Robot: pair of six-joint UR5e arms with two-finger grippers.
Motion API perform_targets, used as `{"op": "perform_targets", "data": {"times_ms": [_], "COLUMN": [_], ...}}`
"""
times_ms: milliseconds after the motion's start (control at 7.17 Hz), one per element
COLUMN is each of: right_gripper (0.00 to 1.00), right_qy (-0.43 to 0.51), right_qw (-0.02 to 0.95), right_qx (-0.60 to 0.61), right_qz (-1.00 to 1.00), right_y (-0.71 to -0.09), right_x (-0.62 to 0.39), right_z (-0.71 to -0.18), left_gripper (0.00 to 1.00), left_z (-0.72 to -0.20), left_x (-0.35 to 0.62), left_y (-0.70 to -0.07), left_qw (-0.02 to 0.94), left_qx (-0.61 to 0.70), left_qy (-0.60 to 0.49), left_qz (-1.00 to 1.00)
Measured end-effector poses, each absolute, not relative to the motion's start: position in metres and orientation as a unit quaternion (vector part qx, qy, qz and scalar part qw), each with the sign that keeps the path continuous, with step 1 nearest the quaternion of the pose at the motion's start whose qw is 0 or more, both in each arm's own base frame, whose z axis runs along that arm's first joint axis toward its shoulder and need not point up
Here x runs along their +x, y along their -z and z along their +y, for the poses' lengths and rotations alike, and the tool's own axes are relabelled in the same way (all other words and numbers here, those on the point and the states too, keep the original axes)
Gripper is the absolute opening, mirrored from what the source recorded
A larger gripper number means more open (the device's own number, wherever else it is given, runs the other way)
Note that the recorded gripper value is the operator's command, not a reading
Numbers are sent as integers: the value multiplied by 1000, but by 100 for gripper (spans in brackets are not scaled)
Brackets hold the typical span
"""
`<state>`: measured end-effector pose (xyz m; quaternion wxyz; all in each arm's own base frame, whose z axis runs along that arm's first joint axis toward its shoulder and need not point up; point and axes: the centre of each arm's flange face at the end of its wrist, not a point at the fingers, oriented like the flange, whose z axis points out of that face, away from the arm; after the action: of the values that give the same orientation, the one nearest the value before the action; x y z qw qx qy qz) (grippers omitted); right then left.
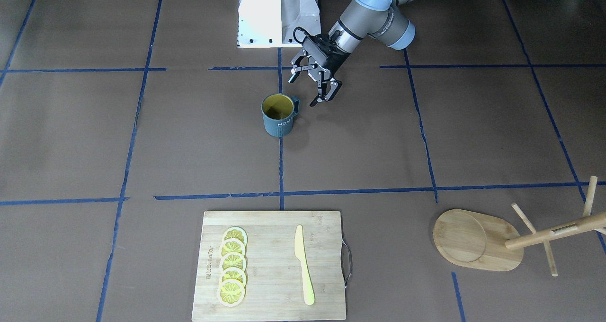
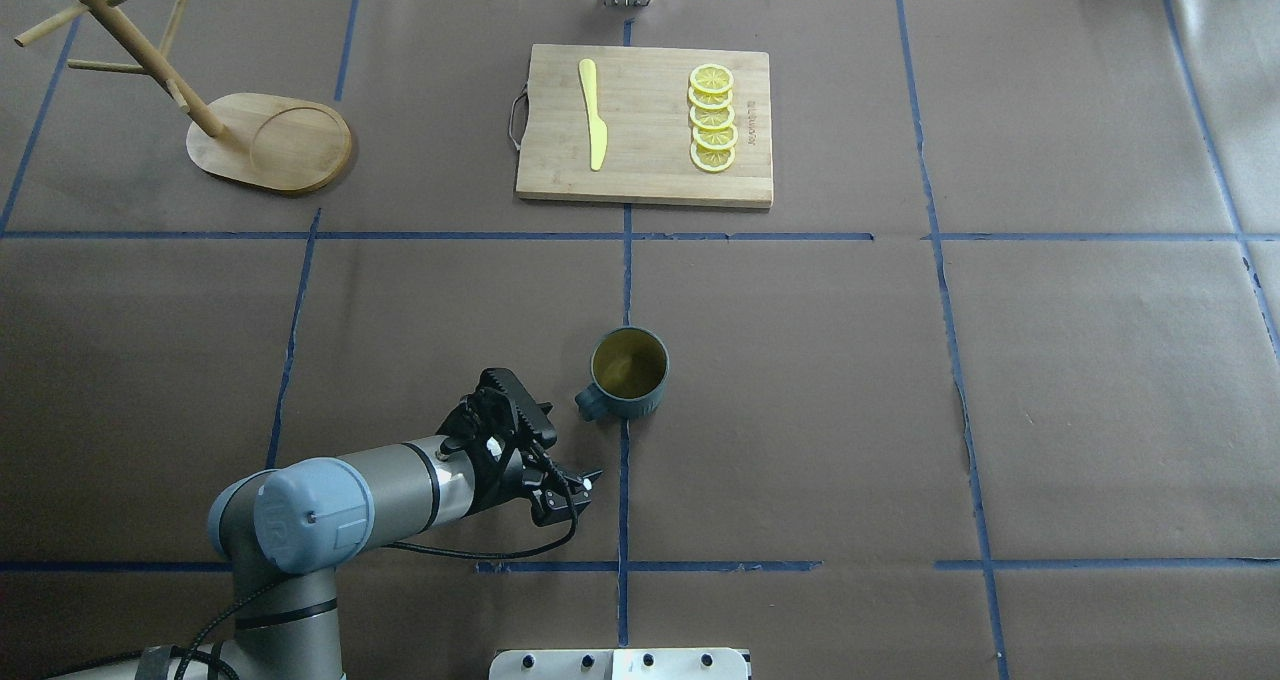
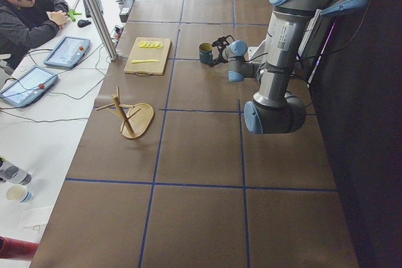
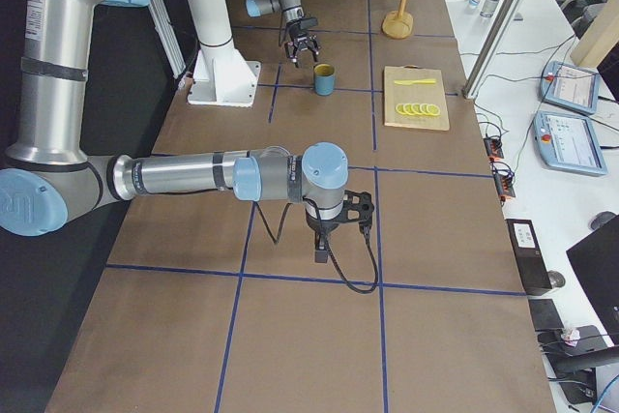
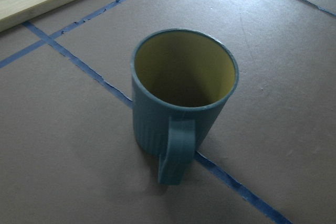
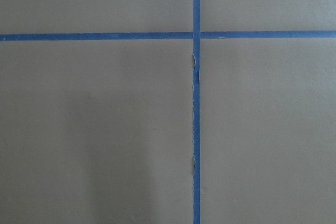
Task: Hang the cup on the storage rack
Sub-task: 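Move the left gripper toward the teal mug at the table center, then grasp the teal mug by its handle with the left gripper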
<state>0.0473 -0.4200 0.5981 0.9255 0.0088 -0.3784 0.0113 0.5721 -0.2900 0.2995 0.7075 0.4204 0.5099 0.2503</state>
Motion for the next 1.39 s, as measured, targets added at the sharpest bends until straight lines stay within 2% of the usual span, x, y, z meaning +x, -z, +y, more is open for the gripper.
{"op": "perform_targets", "data": {"times_ms": [1115,1255,1394], "right_gripper": [100,100,100], "right_qy": [-11,-11,-11], "right_qw": [925,925,925], "right_qx": [8,8,7], "right_qz": [-380,-380,-379], "right_y": [-599,-600,-600], "right_x": [47,47,47], "right_z": [-420,-420,-420], "left_gripper": [92,84,72], "left_z": [-310,-311,-312], "left_x": [580,584,587], "left_y": [-287,-288,-288], "left_qw": [705,707,707], "left_qx": [463,463,462], "left_qy": [-210,-210,-211], "left_qz": [494,492,492]}}
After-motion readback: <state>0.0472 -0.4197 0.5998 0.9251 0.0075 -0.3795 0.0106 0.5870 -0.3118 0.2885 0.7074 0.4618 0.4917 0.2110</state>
